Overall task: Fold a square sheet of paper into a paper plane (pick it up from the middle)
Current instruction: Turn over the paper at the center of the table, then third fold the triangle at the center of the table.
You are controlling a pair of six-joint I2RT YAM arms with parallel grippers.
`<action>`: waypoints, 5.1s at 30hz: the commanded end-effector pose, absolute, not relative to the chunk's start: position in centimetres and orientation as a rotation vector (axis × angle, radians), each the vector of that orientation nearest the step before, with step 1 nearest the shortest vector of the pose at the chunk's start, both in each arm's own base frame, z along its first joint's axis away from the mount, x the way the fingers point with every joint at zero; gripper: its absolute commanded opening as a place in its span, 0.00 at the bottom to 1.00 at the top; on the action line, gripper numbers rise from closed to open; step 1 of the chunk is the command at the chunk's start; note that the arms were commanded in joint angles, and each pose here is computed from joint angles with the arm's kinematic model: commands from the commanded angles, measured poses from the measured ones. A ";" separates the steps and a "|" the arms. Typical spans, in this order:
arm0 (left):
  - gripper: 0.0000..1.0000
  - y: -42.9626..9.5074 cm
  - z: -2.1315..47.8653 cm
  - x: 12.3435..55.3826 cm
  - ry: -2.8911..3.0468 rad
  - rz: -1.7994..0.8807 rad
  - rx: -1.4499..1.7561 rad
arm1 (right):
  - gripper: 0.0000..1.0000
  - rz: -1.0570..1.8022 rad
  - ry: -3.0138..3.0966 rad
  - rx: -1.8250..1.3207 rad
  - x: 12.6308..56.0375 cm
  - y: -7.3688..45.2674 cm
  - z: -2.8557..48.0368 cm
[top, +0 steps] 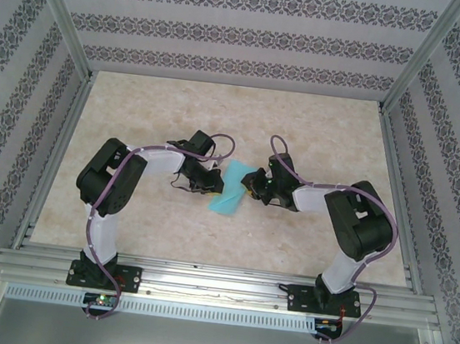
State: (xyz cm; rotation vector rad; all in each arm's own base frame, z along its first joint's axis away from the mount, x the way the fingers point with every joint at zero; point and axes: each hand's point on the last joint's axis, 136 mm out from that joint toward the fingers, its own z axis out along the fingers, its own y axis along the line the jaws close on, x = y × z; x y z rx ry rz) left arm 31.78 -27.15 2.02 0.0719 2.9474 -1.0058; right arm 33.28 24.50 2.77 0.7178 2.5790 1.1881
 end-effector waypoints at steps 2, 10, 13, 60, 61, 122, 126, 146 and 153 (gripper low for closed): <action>0.14 -27.2 2.5 31.5 2.940 -1.004 0.063 | 0.14 1.221 2.579 0.667 33.5 25.2 2.7; 0.20 -27.0 3.5 32.1 2.884 -0.992 0.025 | 0.00 1.232 2.565 0.613 33.6 25.5 3.4; 0.25 -27.3 4.9 32.4 2.824 -1.032 0.045 | 0.00 1.224 2.552 0.577 33.7 25.4 4.3; 1.00 -6.0 20.6 29.0 1.893 -0.257 -0.354 | 0.00 -0.709 2.642 -0.481 34.2 20.0 10.3; 1.00 -5.9 20.7 28.9 1.891 -0.256 -0.352 | 0.00 -0.675 2.660 -0.506 34.2 21.3 9.6; 0.43 -25.6 5.4 33.0 2.831 -1.042 -0.360 | 0.00 1.092 2.909 0.464 30.0 23.0 -1.1; 0.43 -25.9 4.6 33.1 2.839 -1.061 -0.403 | 0.00 1.088 2.912 0.489 29.8 23.1 -1.3; 0.42 -26.0 2.3 33.9 2.864 -1.030 -0.577 | 0.00 1.111 2.906 0.452 29.9 23.8 -0.9; 0.43 -26.5 1.7 34.3 2.867 -1.046 -0.632 | 0.00 1.112 2.903 0.454 29.9 23.7 -0.8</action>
